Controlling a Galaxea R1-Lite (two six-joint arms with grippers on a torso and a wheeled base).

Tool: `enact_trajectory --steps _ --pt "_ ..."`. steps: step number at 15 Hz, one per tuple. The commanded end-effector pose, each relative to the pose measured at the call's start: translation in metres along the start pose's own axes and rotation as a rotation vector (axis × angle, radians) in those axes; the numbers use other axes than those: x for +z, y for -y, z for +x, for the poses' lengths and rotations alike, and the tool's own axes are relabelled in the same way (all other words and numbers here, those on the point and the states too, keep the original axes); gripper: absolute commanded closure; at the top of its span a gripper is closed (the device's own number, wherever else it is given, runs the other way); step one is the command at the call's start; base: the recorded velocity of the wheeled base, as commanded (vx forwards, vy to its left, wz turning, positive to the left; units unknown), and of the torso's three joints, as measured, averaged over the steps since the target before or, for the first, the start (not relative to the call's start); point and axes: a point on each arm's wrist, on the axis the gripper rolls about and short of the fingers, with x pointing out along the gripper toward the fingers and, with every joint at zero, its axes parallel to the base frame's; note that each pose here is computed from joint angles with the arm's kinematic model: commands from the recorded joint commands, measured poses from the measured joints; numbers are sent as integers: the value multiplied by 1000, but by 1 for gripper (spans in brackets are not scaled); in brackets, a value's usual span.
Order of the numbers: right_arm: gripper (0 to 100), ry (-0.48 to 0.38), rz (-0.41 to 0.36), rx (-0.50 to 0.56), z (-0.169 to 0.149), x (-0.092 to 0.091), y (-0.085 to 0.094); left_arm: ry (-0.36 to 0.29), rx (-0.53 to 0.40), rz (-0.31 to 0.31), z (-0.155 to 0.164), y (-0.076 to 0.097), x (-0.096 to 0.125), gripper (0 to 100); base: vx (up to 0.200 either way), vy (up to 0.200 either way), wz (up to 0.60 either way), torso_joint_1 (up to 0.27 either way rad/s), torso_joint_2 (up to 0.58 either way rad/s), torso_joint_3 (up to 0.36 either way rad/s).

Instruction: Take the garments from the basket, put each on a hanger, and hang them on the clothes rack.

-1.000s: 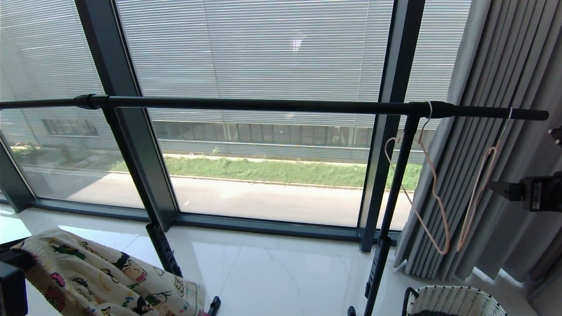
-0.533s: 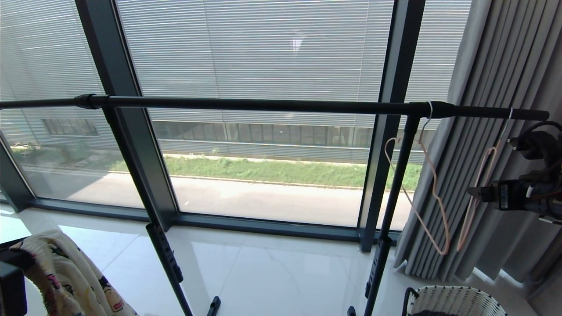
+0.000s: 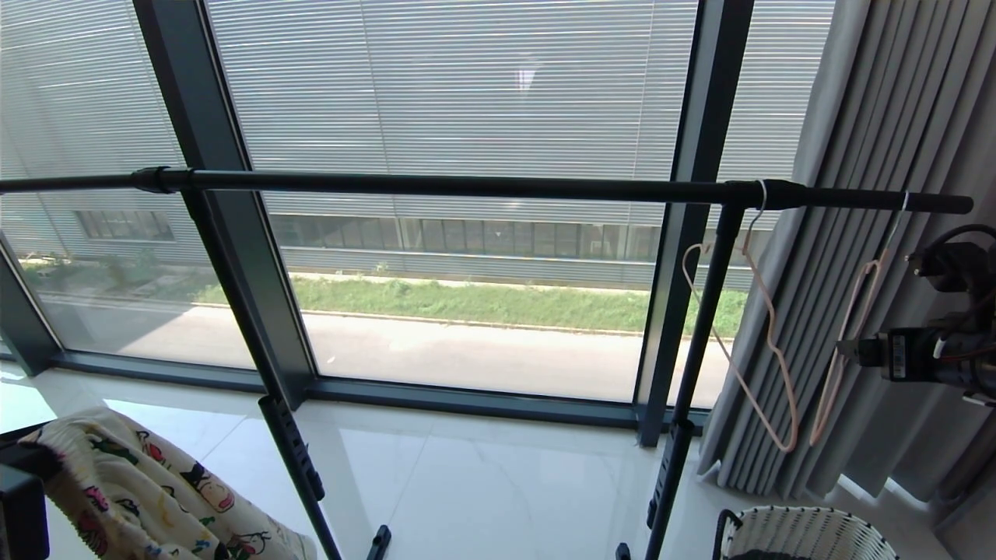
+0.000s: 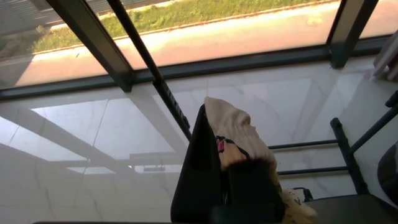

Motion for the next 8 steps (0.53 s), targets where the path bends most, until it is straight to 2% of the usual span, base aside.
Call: enact_trajectory --steps 1,8 --pt "0 17 7 -10 -10 -1 4 -2 0 0 0 0 0 100 0 0 0 0 0 0" --pt "0 43 17 -19 -21 -2 10 28 6 -3 1 0 2 100 0 0 0 0 0 0"
